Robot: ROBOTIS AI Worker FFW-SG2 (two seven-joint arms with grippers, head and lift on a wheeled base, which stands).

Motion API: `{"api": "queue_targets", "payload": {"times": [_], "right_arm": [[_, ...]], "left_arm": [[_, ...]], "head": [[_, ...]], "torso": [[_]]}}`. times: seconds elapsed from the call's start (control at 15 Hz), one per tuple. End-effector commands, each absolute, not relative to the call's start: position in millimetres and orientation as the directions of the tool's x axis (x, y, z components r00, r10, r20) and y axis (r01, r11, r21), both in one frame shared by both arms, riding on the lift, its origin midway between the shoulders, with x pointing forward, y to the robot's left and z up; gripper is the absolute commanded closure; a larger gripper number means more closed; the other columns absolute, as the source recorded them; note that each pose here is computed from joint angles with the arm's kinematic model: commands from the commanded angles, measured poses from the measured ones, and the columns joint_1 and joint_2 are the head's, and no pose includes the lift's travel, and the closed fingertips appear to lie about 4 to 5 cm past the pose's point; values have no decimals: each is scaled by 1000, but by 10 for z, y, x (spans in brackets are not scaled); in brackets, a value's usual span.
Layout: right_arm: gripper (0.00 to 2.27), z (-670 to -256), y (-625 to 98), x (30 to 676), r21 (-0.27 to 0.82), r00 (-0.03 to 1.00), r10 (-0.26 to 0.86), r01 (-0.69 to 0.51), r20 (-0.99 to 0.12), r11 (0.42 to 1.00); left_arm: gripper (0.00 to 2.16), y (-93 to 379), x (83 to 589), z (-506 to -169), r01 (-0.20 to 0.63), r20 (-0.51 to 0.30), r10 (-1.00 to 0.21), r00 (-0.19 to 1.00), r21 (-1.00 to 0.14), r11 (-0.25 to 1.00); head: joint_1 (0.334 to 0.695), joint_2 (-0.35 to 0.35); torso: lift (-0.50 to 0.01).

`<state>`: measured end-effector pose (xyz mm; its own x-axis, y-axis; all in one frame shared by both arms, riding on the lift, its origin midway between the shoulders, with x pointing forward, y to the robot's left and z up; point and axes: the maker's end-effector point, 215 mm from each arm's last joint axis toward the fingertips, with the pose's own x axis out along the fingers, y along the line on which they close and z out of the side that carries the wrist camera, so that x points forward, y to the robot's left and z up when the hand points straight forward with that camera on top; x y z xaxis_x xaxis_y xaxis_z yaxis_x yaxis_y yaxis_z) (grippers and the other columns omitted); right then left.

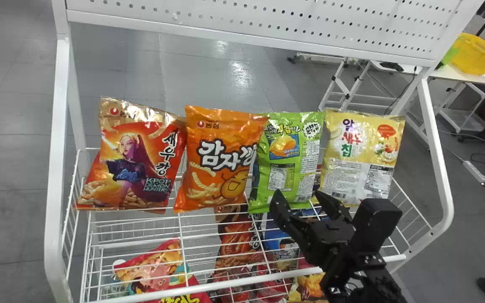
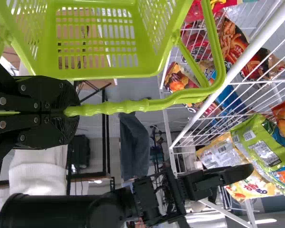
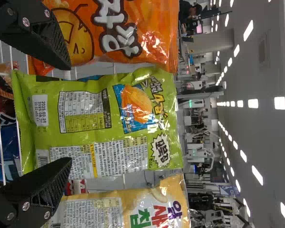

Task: Hold basket handle with left hand then pick Gkobukchip with right hand and place into basket

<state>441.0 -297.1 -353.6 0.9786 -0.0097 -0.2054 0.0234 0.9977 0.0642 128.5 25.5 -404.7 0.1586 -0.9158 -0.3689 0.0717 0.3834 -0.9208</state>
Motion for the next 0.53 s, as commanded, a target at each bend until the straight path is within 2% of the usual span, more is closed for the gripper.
{"api": "queue_targets", "payload": {"times": [0.0,0.27,0.47], "right_arm": [[137,-3562,-2990,4602,71,979,-4,19,-206,997],[137,-3424,-3030,4850,60,985,-11,22,-174,998],[137,-3515,-3053,4971,48,980,-19,29,-197,998]], "left_arm": [[1666,242,1264,-4083,63,-368,-918,149,-923,380],[1666,239,1241,-4134,62,-385,-912,140,-916,396],[1666,209,1218,-4139,67,-387,-913,130,-915,398]], "head": [[695,-350],[695,-350],[695,-350]], "torso": [[-32],[-32],[-32]]}}
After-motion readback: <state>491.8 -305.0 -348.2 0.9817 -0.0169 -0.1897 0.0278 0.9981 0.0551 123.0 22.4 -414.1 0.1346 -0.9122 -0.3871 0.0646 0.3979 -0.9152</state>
